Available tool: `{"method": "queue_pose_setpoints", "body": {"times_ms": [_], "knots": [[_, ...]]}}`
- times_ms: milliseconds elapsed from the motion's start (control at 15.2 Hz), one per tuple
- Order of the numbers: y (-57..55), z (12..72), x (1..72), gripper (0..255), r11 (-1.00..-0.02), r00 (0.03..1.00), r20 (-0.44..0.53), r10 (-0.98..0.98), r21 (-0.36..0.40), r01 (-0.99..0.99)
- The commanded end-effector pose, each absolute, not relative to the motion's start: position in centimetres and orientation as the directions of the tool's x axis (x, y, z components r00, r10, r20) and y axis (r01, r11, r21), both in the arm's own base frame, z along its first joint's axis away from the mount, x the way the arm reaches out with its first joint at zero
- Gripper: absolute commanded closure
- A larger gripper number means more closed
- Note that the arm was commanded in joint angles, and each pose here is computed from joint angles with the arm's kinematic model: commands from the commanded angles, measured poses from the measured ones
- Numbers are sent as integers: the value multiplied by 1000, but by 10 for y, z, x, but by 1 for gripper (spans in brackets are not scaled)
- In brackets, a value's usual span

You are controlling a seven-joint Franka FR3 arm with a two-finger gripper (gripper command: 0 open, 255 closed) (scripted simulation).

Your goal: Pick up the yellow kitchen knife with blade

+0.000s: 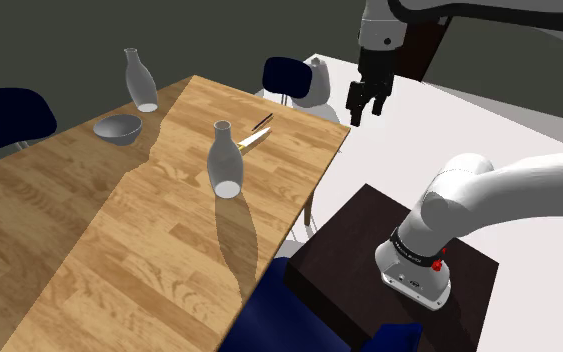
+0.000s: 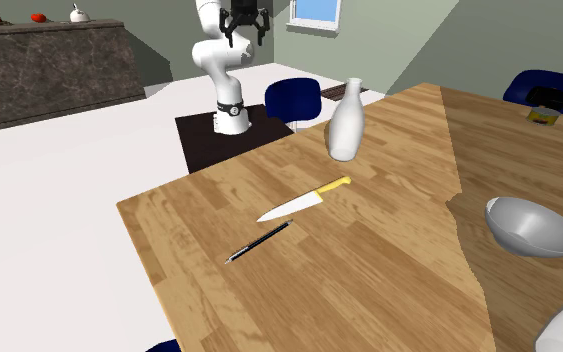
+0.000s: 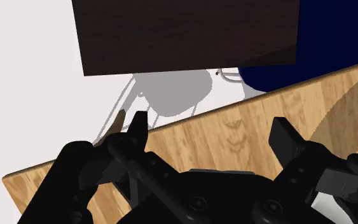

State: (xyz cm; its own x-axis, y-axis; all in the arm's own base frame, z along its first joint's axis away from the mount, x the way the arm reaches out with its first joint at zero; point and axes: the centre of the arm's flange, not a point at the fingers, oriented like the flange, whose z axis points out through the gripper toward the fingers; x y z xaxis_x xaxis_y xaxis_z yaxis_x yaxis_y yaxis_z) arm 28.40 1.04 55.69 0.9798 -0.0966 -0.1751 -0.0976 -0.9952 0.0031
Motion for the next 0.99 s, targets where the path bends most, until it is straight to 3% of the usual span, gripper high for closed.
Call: {"method": "queue_pose_setpoints", "body": {"times_ms": [0, 924], "knots": [[10, 557, 284, 0, -995, 980, -175, -97, 3, -98], [66, 460, 422, 0, -921, 911, -137, -388, 21, -389]]}}
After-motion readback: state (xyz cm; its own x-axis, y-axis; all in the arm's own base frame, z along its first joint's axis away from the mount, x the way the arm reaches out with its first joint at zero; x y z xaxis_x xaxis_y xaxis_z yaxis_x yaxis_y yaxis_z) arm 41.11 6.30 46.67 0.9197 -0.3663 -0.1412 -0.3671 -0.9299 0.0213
